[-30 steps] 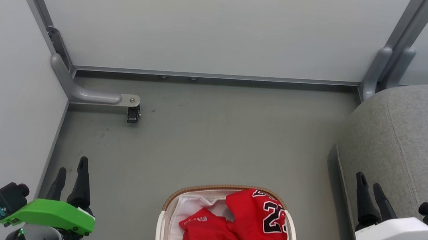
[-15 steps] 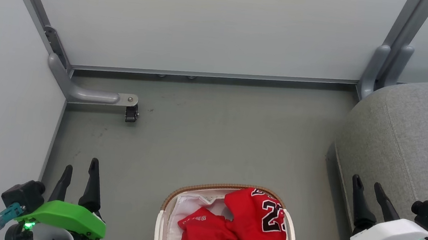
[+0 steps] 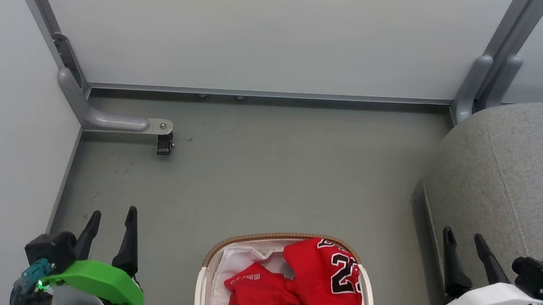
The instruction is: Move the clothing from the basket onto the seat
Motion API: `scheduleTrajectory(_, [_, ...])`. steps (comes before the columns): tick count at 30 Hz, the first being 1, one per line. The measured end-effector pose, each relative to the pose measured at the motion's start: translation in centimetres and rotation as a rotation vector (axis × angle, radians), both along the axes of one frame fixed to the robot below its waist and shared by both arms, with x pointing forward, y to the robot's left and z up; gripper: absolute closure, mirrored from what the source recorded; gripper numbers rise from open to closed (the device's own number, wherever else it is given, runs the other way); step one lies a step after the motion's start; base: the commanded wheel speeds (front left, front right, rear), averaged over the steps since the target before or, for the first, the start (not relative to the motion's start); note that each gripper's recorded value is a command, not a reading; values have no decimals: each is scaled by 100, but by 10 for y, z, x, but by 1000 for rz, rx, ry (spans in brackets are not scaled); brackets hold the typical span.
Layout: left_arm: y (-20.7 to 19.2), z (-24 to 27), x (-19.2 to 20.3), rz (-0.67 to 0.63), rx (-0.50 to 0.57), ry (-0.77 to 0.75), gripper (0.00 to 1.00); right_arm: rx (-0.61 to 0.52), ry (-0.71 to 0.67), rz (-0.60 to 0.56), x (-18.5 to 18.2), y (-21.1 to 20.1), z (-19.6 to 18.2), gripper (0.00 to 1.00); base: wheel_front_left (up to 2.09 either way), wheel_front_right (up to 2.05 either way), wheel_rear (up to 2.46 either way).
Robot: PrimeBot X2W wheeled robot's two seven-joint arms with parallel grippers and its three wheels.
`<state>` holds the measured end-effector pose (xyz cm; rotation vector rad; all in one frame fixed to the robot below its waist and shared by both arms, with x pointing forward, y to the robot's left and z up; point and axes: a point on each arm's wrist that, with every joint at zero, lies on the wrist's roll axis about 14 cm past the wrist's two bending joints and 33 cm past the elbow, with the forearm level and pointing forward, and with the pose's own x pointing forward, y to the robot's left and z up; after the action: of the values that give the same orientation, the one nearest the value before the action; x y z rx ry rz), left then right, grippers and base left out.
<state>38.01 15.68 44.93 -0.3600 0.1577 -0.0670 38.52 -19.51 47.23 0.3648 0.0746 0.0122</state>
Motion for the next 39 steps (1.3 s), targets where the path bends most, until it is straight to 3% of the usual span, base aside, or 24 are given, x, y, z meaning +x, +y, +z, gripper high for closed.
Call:
scheduleTrajectory(17, [-14,1,4,-65,131,-37,0,-150,-19,17,3,-2,0,0,0,0,0])
scheduleTrajectory(24, [-44,-11,22,-173,166,-23,0,-201,-75,39,25,4,14,0,0,0,0])
scheduleTrajectory(31, [-103,-46,38,-393,220,34,0,-246,-82,68,52,12,8,0,0,0,0])
scheduleTrajectory(36, [-162,-81,36,-638,274,73,0,-278,-65,86,71,16,-7,0,0,0,0])
scheduleTrajectory(39, [-179,-104,34,-737,306,104,0,-298,-45,91,78,15,-19,0,0,0,0])
